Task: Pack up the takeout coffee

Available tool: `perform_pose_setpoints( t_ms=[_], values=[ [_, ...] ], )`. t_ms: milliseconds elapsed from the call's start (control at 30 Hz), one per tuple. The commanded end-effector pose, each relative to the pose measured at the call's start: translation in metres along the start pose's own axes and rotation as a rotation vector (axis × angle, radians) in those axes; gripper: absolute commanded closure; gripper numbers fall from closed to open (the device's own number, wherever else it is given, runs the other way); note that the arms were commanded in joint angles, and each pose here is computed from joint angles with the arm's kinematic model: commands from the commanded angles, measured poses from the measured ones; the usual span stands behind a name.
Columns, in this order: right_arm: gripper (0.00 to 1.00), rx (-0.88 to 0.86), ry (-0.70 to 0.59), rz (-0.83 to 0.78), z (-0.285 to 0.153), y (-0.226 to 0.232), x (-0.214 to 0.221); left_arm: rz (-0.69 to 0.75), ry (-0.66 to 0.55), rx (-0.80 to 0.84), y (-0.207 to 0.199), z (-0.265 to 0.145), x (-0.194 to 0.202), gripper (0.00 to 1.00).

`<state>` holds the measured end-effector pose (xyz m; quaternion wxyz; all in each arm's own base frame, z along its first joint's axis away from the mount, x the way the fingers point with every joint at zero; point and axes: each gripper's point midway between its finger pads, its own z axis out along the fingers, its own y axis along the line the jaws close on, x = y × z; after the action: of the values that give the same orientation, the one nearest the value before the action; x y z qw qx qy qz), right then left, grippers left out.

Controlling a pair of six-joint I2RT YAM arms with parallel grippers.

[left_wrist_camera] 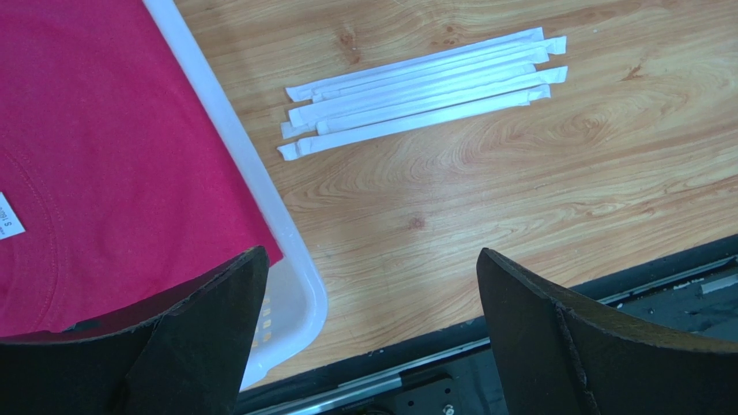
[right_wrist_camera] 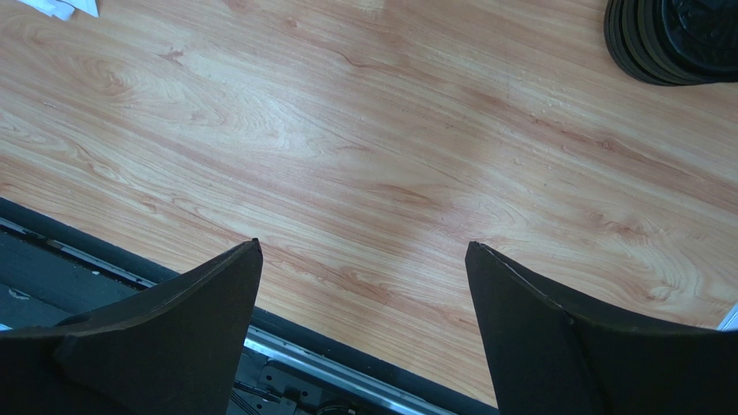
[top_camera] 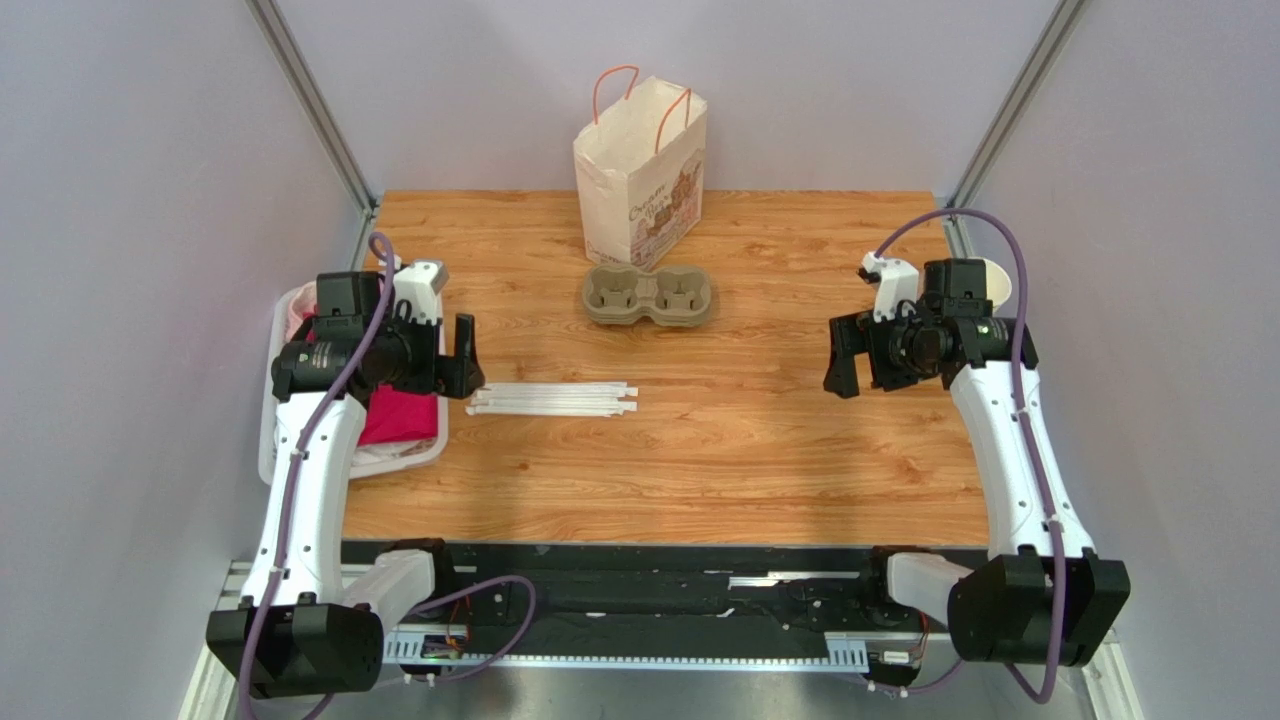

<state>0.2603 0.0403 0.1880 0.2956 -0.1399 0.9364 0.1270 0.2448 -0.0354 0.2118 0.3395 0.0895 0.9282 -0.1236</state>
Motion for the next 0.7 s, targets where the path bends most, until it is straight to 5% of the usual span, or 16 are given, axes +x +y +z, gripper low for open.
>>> perform_pose_setpoints(
  t_ms=[0,300,667],
  values=[
    [0.05,0.039,-0.108,-0.04,-0.02,-0.006,-0.047,0.06,-0.039,0.008,-0.002,-0.009,-0.015,0.01],
    [0.04,0.159,-0.174,-0.015,-0.074,-0.075,-0.11,0.059,-0.059,0.073,-0.016,-0.02,-0.03,0.01],
    [0.12,0.273,-0.171,0.123,-0.1,-0.161,-0.121,0.058,-0.087,0.159,-0.033,-0.027,-0.039,0.01]
  ],
)
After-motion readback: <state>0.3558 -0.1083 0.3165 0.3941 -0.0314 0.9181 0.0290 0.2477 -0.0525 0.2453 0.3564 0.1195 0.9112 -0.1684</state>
